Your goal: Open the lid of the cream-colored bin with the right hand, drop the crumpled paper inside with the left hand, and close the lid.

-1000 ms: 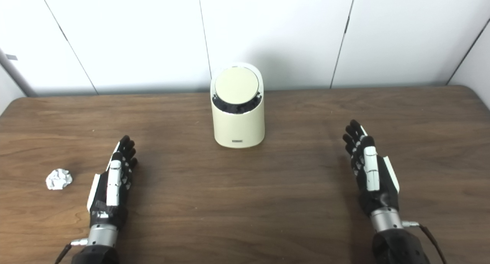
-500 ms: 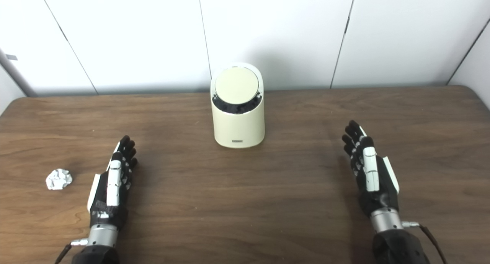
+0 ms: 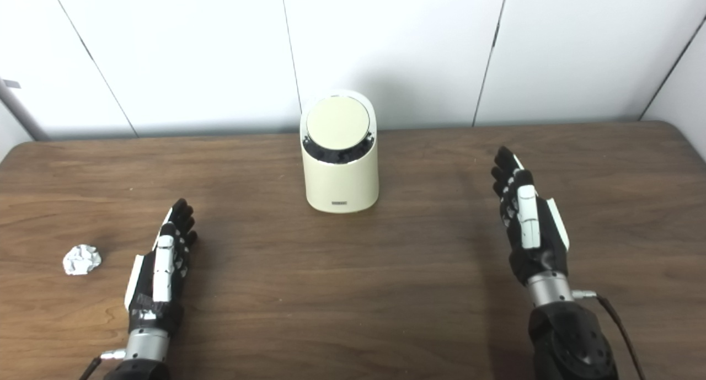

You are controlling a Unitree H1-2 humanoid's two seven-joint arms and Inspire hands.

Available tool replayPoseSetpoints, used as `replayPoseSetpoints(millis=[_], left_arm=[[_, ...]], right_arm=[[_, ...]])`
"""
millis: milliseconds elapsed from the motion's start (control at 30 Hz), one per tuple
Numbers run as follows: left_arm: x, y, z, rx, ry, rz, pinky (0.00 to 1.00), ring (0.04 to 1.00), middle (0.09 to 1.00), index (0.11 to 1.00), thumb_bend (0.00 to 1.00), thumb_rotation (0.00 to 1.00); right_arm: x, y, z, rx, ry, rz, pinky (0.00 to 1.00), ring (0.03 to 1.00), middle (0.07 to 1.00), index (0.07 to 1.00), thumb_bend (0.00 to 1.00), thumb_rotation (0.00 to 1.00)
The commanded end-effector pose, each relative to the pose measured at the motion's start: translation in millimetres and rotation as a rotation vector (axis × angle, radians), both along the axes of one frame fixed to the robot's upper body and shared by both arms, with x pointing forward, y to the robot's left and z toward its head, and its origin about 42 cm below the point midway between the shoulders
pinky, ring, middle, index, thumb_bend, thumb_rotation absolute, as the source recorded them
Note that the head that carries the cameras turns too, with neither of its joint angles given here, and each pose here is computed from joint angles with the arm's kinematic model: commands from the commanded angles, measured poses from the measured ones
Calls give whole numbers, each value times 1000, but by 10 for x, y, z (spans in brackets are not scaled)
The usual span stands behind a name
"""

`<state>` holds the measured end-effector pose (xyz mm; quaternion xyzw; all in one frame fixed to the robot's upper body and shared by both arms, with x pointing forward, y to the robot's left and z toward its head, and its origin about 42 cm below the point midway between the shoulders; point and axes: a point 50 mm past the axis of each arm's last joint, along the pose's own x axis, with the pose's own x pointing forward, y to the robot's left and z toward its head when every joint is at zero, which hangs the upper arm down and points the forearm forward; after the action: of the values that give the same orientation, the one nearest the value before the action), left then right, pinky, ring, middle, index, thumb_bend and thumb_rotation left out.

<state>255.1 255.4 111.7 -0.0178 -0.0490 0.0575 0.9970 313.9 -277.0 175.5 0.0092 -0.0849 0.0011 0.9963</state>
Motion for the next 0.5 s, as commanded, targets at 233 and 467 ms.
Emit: replayPoseSetpoints(millis=[233, 467], left_arm=[[-30, -73, 64, -3, -36, 11, 994, 985, 964, 963, 380, 954], [-51, -105, 39, 1, -32, 10, 1000, 992, 967, 957, 369, 935]], right_arm=[[253, 36, 555, -163, -98, 51, 965, 966, 956, 926, 620, 1000], [492, 99, 773, -265, -110, 93, 977, 966, 954, 923, 668, 964]])
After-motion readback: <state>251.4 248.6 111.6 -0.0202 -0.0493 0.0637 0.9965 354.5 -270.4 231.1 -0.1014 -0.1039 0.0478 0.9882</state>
